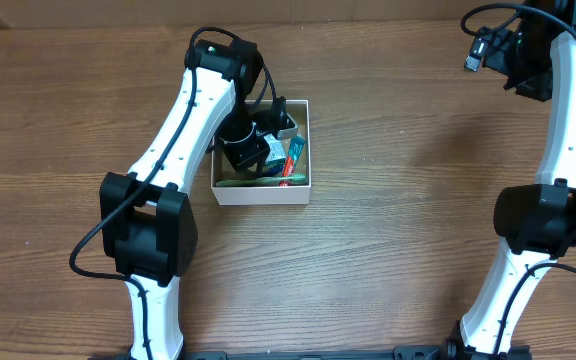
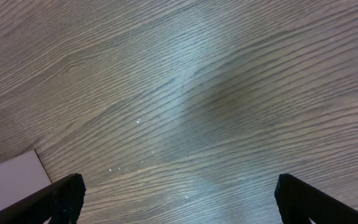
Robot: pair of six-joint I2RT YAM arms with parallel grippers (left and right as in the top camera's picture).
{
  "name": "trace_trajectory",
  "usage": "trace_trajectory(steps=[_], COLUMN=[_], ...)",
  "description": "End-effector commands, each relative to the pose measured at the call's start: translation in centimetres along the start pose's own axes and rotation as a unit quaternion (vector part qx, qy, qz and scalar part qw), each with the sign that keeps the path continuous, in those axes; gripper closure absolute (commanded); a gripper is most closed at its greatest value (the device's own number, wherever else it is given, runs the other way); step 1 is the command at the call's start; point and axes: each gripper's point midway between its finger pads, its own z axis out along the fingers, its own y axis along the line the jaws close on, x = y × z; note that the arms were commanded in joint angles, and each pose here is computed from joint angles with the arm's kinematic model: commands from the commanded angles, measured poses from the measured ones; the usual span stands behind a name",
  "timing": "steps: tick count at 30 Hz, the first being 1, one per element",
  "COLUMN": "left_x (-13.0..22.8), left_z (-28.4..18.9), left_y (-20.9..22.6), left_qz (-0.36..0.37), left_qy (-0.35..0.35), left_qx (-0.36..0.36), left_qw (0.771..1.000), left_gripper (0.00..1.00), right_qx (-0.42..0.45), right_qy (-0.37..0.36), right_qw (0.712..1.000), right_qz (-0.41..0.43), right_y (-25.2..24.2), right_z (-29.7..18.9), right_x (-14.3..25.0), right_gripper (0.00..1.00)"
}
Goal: Pack container
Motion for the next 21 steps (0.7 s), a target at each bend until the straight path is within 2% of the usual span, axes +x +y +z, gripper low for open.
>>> trace_trajectory(steps=[1, 2, 3, 4, 5, 9, 11, 13, 15, 17, 21], left_x=[-0.9, -1.1, -1.4, -1.8, -2.4, -3.8, -2.9, -1.0, 2.2, 6.1, 12.3], left_z=[-0.9, -1.4, -2.1, -3.1, -4.6, -11.3, -15.5, -18.4, -21.4, -24.9, -27.6], left_y=[-1.5, -2.0, -2.5, -3.3, -4.4, -7.3, -9.2, -9.8, -9.1, -9.6, -11.3], left_qz=[0.006, 0.009, 0.013, 0.018, 0.027, 0.025, 0.021, -0.015, -0.106, -0.175, -0.265], left_qy=[-0.028, -0.033, -0.036, -0.044, -0.06, -0.143, -0.195, -0.218, -0.236, -0.277, -0.329], left_qx=[0.024, 0.029, 0.031, 0.033, 0.031, -0.021, -0.056, -0.104, -0.177, -0.233, -0.278], left_qw=[0.999, 0.999, 0.999, 0.998, 0.997, 0.989, 0.979, 0.97, 0.95, 0.916, 0.863], left_gripper=[0.53, 0.52, 0.46, 0.34, 0.0, 0.0, 0.0, 0.0, 0.0, 0.0, 0.0], right_qx=[-0.007, -0.007, -0.007, -0.007, -0.007, -0.007, -0.007, -0.007, -0.007, -0.007, -0.007], right_qy=[-0.016, -0.016, -0.016, -0.016, -0.016, -0.016, -0.016, -0.016, -0.016, -0.016, -0.016], right_qw=[1.0, 1.0, 1.0, 1.0, 1.0, 1.0, 1.0, 1.0, 1.0, 1.0, 1.0], right_qz=[-0.005, -0.005, -0.005, -0.005, -0.005, -0.005, -0.005, -0.005, -0.005, -0.005, -0.005], right_y=[0.2, 0.2, 0.2, 0.2, 0.2, 0.2, 0.2, 0.2, 0.2, 0.2, 0.2], right_z=[-1.4, -1.4, -1.4, -1.4, -1.4, -1.4, -1.4, -1.4, -1.4, -1.4, -1.4], right_x=[0.0, 0.0, 0.0, 0.0, 0.0, 0.0, 0.0, 0.0, 0.0, 0.0, 0.0], right_gripper=[0.0, 0.0, 0.0, 0.0, 0.0, 0.0, 0.0, 0.0, 0.0, 0.0, 0.0])
